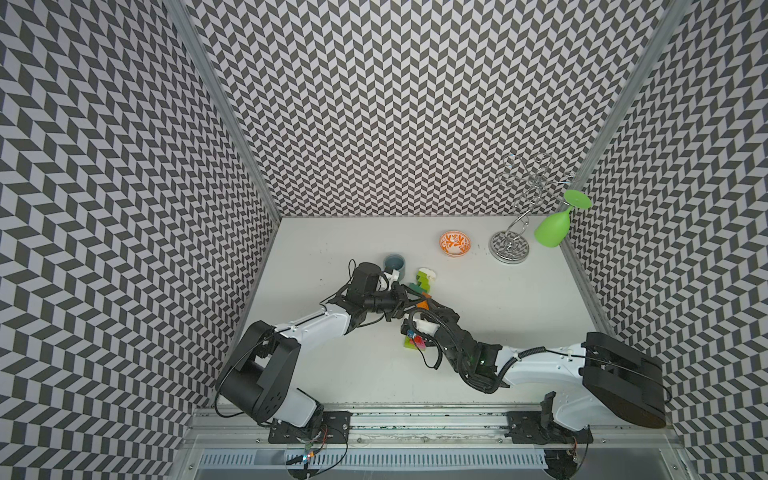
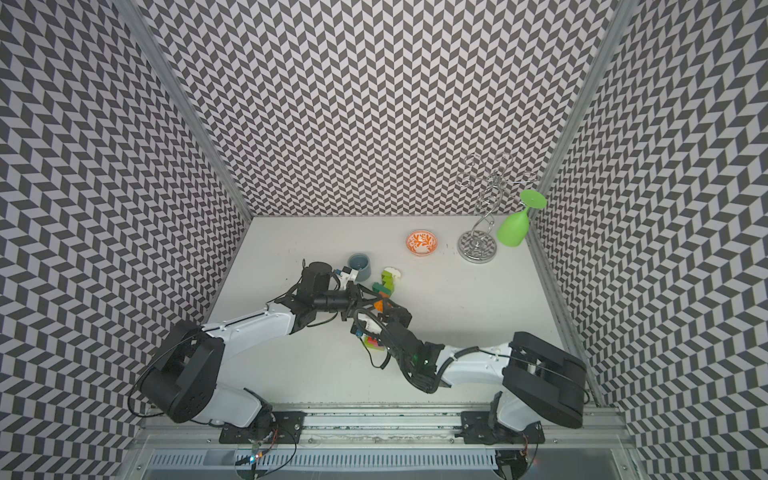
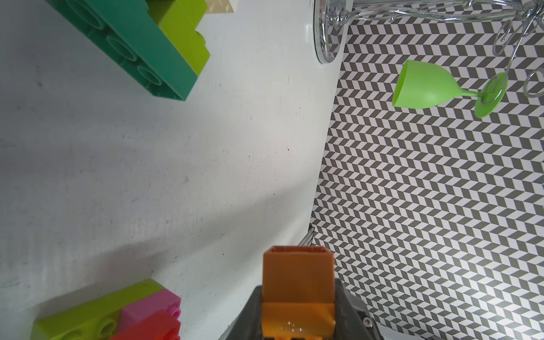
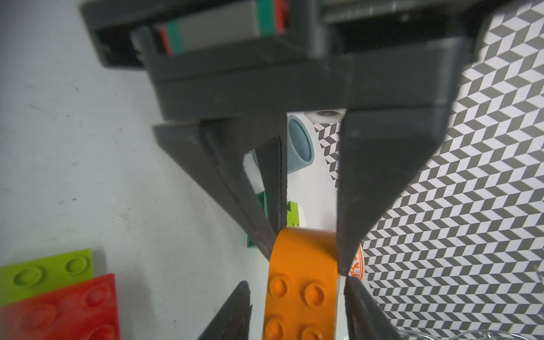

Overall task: Assemble the letter s with lego
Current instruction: Pick up the lego brick from the center of the board.

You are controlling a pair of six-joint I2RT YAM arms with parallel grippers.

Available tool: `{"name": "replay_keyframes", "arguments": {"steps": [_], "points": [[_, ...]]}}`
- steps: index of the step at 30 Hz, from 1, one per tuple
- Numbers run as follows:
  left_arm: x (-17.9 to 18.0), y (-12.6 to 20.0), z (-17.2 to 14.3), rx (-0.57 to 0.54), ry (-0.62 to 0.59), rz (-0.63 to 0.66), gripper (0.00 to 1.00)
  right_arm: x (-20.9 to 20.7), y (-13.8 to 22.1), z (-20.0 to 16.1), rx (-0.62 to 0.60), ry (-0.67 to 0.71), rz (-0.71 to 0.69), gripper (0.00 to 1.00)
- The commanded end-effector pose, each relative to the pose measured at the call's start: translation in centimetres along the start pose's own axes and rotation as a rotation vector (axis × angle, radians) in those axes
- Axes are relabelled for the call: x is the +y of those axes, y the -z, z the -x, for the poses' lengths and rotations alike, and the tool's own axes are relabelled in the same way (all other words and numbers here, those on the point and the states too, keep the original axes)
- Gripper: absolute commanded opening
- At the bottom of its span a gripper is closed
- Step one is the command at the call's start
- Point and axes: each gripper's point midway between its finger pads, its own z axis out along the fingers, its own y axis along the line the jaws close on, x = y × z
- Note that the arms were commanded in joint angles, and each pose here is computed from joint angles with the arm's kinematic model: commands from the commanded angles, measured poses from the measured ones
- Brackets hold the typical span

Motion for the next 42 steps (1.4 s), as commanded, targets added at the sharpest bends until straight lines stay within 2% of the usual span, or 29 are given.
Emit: {"name": "replay_keyframes", "arguments": {"steps": [1, 6, 8, 11, 17, 18, 19, 23, 29, 32, 35, 37, 40, 42], "points": [[0.1, 0.0, -0.6, 0.024, -0.006, -0.006, 0.27, -1.9, -0.4, 1.6, -0.041, -0.050, -0.063, 0.39], [0.1, 0.0, -0.7, 0.027, -0.009, -0.007, 0.28, -2.1, -0.6, 1.5, -0.041, -0.051, -0.070, 0.21], [0.1, 0.0, -0.7, 0.029, -0.013, -0.007, 0.32, -2.2, -0.6, 1.4, -0.039, -0.047, -0.071, 0.14], [-0.4, 0.2, -0.7, 0.029, -0.046, -0.014, 0.40, -2.5, -0.5, 1.4, -0.047, -0.052, -0.070, 0.09], [-3.2, 1.3, 0.3, -0.029, -0.182, -0.054, 0.68, -2.1, 0.0, 1.5, -0.070, -0.086, 0.009, 0.00], [-3.6, 1.7, 0.5, -0.044, -0.195, -0.060, 0.79, -1.9, 0.2, 1.6, -0.076, -0.097, 0.032, 0.00], [-4.1, 2.1, 0.8, -0.063, -0.208, -0.067, 0.99, -1.8, 0.4, 1.6, -0.076, -0.107, 0.055, 0.00], [-5.7, 4.1, 2.0, -0.148, -0.250, -0.094, 1.00, -1.2, 1.1, 1.6, -0.077, -0.144, 0.158, 0.00], [-7.2, 9.6, 3.8, -0.352, -0.336, -0.103, 1.00, -2.0, 2.5, 2.8, -0.101, -0.268, 0.404, 0.00], [-5.0, 11.2, 4.0, -0.390, -0.353, -0.091, 1.00, -2.8, 2.9, 4.1, -0.123, -0.334, 0.528, 0.00], [-1.1, 10.6, 3.1, -0.330, -0.321, -0.101, 1.00, -2.8, 2.9, 4.7, -0.116, -0.372, 0.634, 0.00], [2.0, 9.7, 2.4, -0.296, -0.295, -0.077, 0.94, -2.9, 2.9, 5.1, -0.119, -0.411, 0.702, 0.00], [5.4, 8.7, 1.0, -0.268, -0.260, -0.097, 0.74, -2.7, 2.8, 5.2, -0.090, -0.440, 0.774, 0.00], [6.6, 8.3, 0.0, -0.260, -0.274, -0.112, 0.68, -2.7, 2.7, 5.4, -0.073, -0.456, 0.818, 0.00]]}}
